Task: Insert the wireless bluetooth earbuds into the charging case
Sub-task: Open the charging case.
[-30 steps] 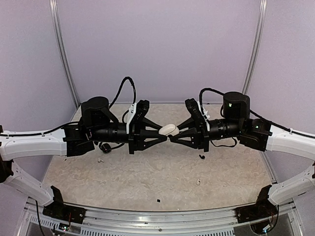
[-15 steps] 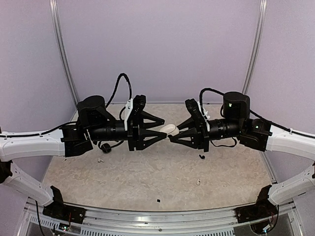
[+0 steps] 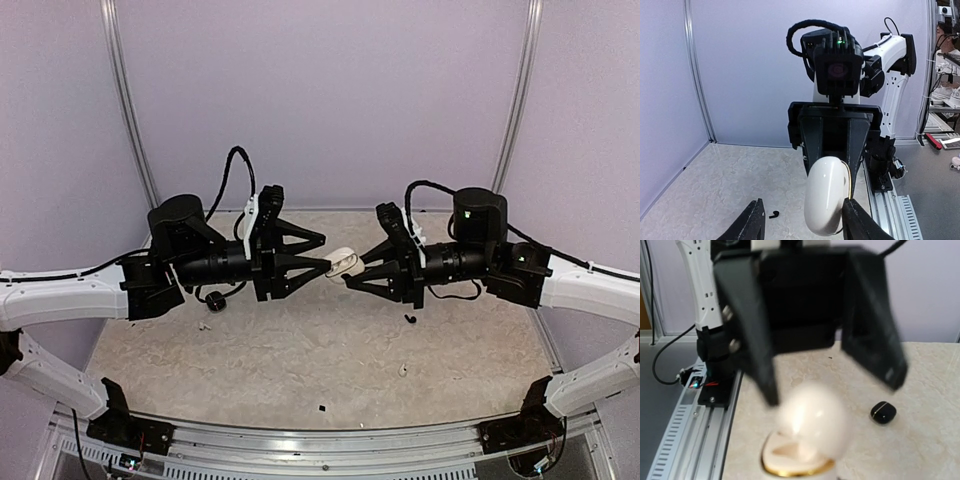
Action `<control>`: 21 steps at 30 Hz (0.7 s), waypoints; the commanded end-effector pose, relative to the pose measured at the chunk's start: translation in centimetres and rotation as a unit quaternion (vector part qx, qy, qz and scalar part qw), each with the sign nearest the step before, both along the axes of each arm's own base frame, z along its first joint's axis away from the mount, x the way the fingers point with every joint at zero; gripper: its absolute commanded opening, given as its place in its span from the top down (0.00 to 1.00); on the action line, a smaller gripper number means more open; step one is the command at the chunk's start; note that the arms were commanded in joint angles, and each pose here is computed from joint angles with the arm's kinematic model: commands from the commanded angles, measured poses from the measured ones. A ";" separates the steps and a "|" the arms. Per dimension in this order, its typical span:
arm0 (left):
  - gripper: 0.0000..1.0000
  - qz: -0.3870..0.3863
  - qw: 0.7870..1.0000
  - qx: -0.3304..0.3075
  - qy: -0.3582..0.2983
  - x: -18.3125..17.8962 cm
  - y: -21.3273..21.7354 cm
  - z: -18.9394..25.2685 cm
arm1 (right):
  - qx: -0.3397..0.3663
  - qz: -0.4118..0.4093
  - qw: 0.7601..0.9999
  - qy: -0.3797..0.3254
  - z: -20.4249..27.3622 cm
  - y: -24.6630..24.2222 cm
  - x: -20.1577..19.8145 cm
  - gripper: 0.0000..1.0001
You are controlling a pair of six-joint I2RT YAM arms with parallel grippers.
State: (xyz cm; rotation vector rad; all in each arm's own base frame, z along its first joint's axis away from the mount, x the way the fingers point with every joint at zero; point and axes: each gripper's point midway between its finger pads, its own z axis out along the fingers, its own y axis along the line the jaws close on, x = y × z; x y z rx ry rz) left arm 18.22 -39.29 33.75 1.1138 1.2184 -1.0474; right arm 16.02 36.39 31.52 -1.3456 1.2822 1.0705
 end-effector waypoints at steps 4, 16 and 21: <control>0.47 0.022 0.999 -0.030 -0.007 1.0 1.0 1.7 | -0.002 0.012 1.000 -0.002 -0.4 -0.4 -0.6 1.00; 0.45 0.038 0.999 -0.001 -0.005 1.9 0.2 0.4 | 0.030 0.006 0.999 -0.011 1.2 -1.1 -0.9 1.00; 0.37 0.067 0.997 -0.039 -0.001 2.9 2.0 1.4 | 0.034 -0.006 0.999 -0.003 1.2 -1.5 -0.7 1.00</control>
